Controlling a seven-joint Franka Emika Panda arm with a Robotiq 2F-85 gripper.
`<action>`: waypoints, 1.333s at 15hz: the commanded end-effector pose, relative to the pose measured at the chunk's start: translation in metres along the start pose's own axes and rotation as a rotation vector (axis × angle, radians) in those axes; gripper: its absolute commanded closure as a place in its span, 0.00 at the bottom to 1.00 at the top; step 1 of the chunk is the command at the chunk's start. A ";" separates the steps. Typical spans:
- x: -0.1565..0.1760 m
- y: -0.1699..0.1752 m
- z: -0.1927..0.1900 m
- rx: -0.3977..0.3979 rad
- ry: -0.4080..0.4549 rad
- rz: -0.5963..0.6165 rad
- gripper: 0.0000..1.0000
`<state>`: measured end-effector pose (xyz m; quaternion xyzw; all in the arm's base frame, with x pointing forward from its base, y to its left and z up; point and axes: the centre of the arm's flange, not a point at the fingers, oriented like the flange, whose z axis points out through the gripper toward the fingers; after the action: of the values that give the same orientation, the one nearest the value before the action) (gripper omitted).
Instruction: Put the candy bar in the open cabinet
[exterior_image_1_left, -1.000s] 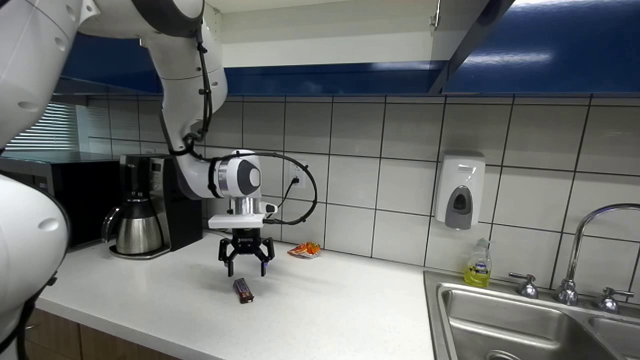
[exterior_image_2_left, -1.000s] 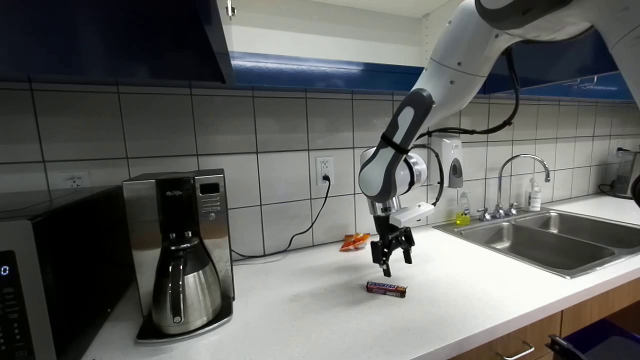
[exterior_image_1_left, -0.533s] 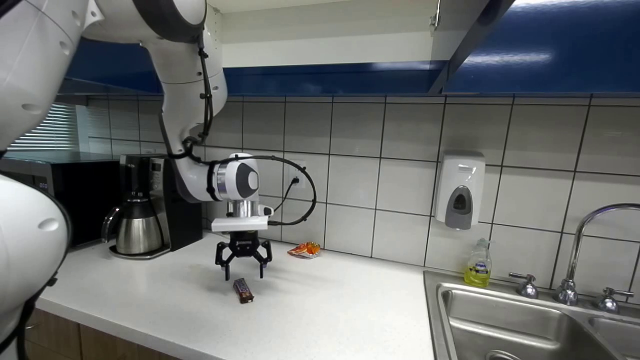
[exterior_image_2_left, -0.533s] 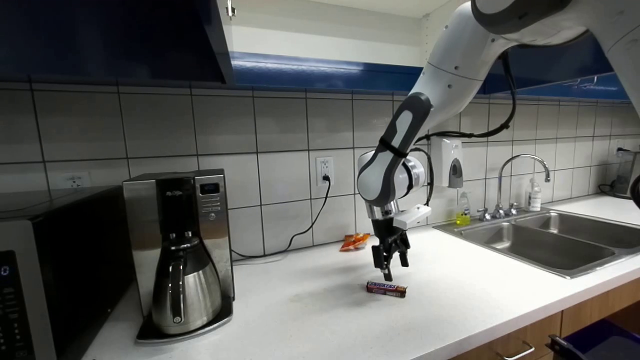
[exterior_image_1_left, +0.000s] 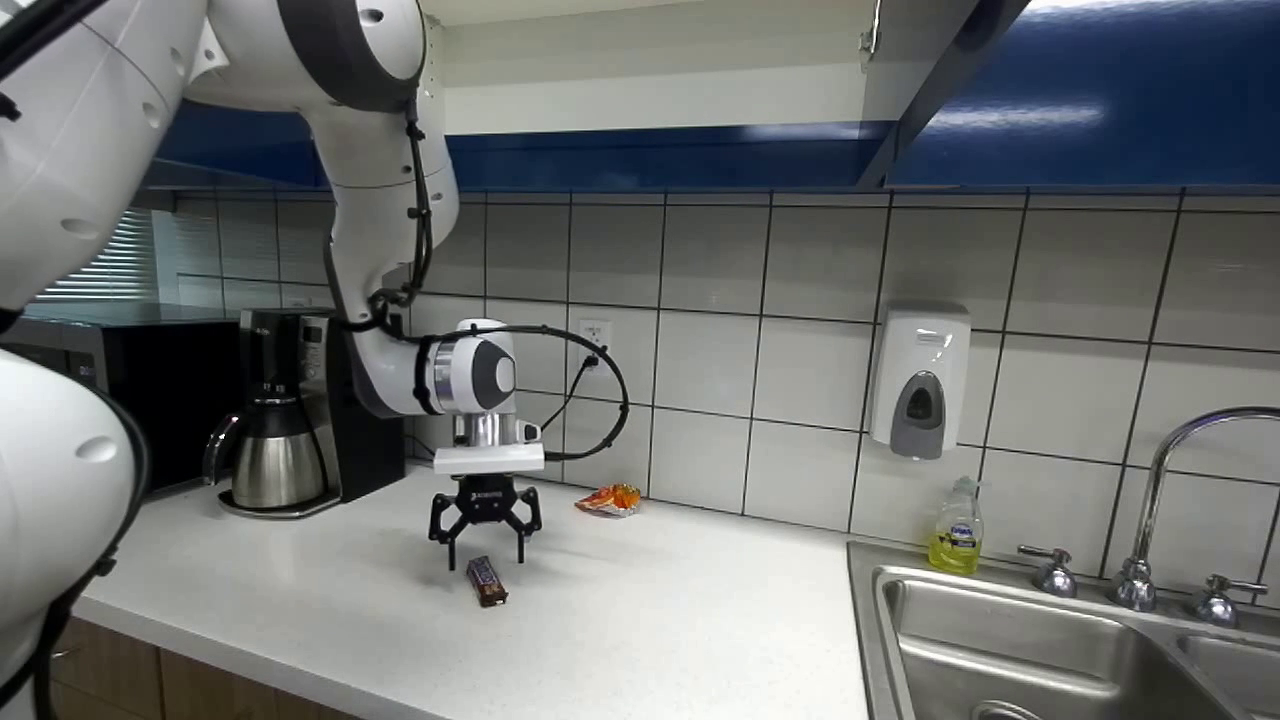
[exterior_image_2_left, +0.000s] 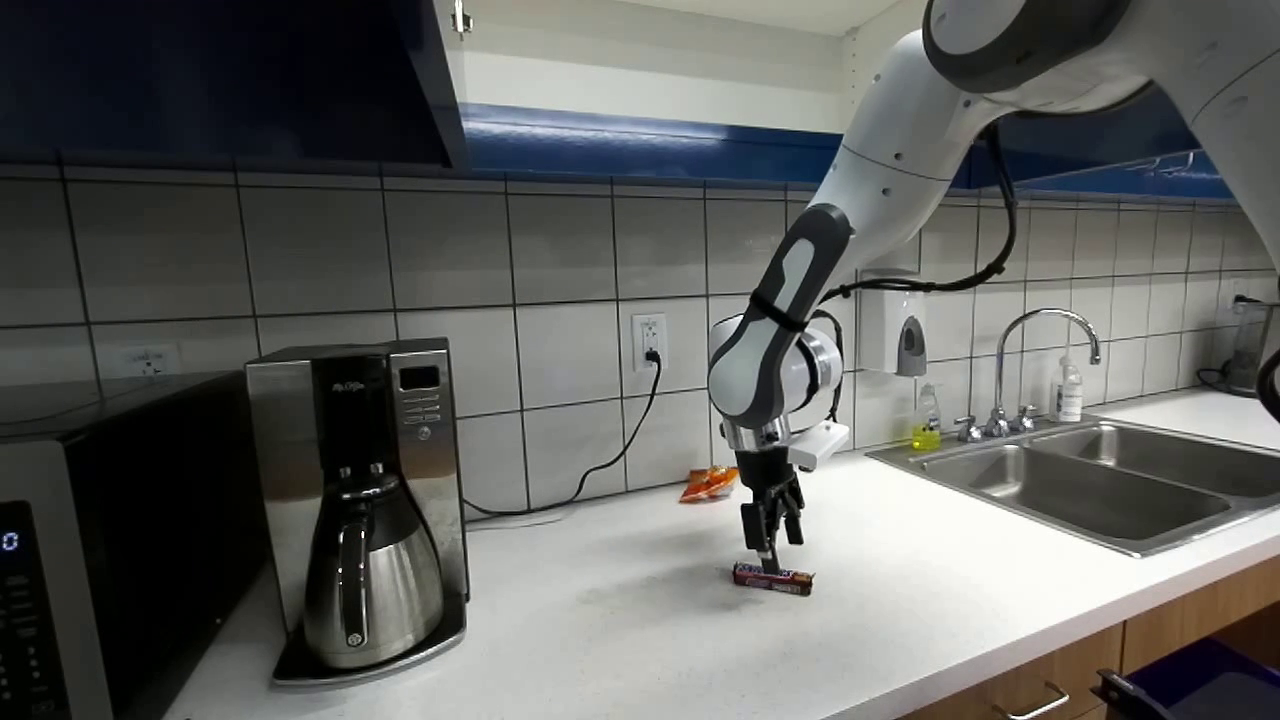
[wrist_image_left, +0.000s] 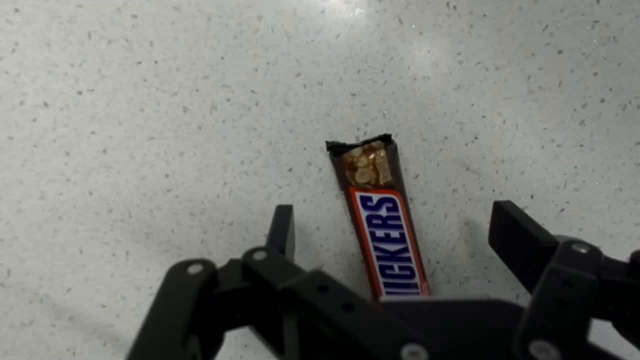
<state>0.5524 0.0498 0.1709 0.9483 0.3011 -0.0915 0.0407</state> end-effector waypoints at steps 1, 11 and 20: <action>0.009 0.009 0.003 -0.009 0.021 -0.070 0.00; 0.020 0.005 0.016 -0.002 0.022 -0.161 0.00; 0.020 0.003 0.023 -0.008 -0.001 -0.183 0.00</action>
<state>0.5622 0.0580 0.1440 0.9225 0.3729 -0.0949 0.0319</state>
